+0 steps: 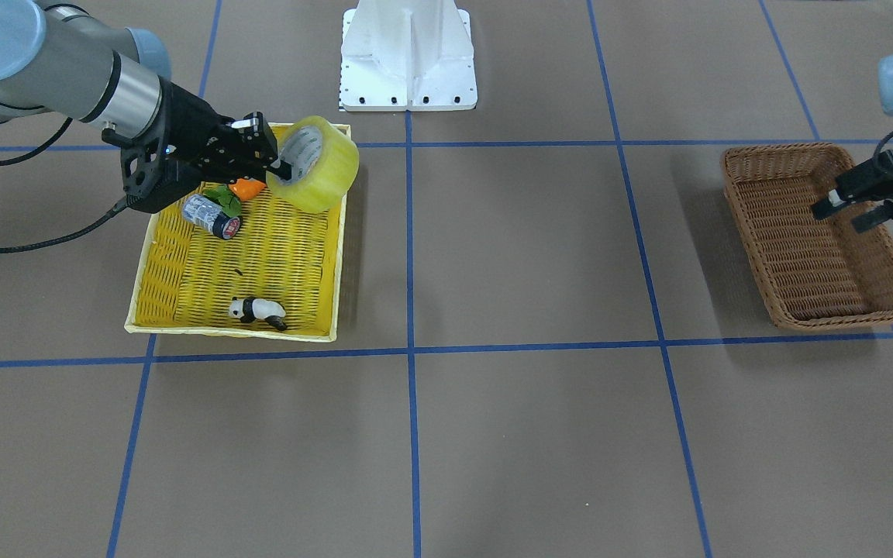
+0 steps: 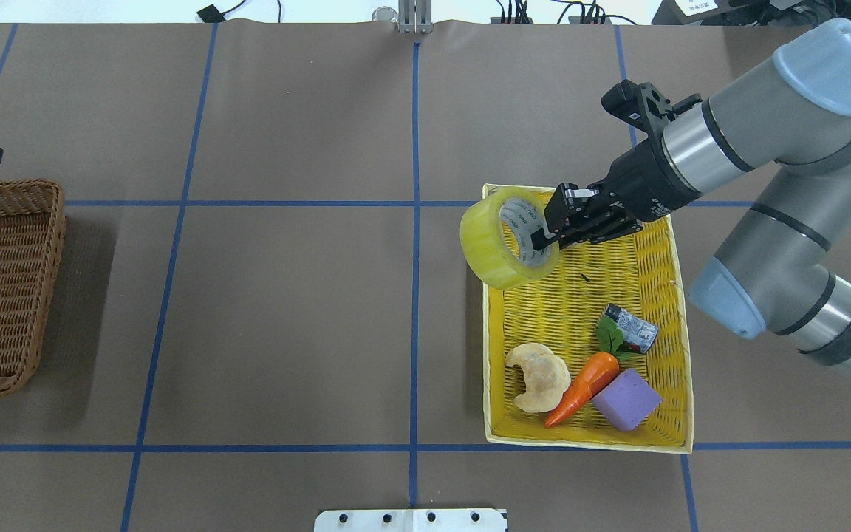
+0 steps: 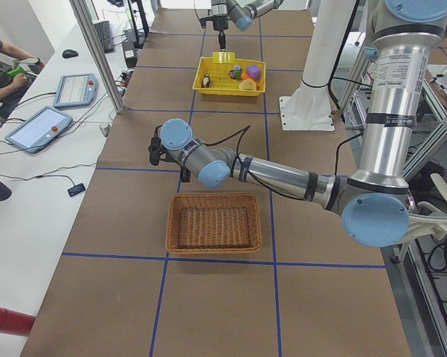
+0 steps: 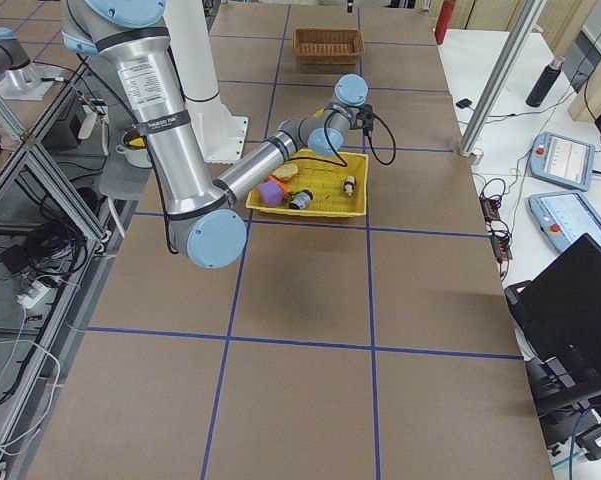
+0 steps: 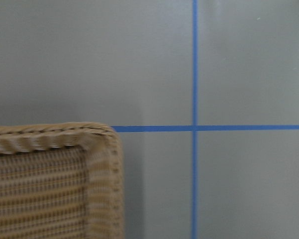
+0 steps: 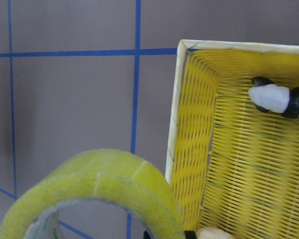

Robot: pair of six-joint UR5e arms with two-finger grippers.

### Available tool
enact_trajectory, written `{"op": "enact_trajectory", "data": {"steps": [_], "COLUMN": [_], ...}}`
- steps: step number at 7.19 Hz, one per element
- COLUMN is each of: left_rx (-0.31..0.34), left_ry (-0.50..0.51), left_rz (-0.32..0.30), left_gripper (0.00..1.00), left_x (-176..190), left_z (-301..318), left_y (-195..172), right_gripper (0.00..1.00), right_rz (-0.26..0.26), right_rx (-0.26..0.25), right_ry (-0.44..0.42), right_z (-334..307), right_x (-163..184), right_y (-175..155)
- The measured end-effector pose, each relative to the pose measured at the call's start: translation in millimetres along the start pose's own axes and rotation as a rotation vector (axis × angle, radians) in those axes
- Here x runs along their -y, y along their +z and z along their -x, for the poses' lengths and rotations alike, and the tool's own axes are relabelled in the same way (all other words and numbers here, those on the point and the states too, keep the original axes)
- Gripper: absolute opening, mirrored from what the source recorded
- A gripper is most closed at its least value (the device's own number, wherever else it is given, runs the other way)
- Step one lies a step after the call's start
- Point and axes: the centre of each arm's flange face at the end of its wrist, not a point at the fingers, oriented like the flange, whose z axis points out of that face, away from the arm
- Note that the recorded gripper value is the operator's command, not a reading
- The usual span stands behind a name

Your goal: Move tape to another basket

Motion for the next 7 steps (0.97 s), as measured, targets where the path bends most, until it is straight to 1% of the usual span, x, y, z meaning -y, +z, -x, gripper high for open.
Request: {"op": "enact_trajectory", "data": {"steps": [1,3,4,5,6,7], "left_rx": [-0.043,-0.114,-0.138,-0.155,-0.181,-0.223], "left_ry": [0.012,0.124,0.185,0.217,0.203,0.146], "left_rz": [0.006,0.004,-0.021,-0.057,-0.072,-0.065], "left_gripper": [0.98,0.98,0.98,0.98,0.98,0.98], "left_x": [0.3,-1.3,-2.4,-4.7,-11.1,-19.4], "left_z": [-31.0,-75.8,-89.4,-99.5,-110.1,-130.7], "left_y": [13.7,30.9,33.1,36.7,47.5,64.1], "right_gripper": [0.0,0.0,0.0,0.0,0.0,0.0], "right_rz": [-0.007,-0.01,-0.023,-0.042,-0.063,-0.091], "right_rx": [0.041,0.086,0.11,0.138,0.173,0.214], "right_ry": [-0.008,-0.045,-0.07,-0.08,-0.073,-0.049], "right_z": [8.2,28.0,36.6,44.1,50.8,56.9], "right_x": [-5.3,-14.3,-23.7,-33.9,-43.8,-53.2], "right_y": [2.9,21.9,38.2,55.5,72.0,86.4]}}
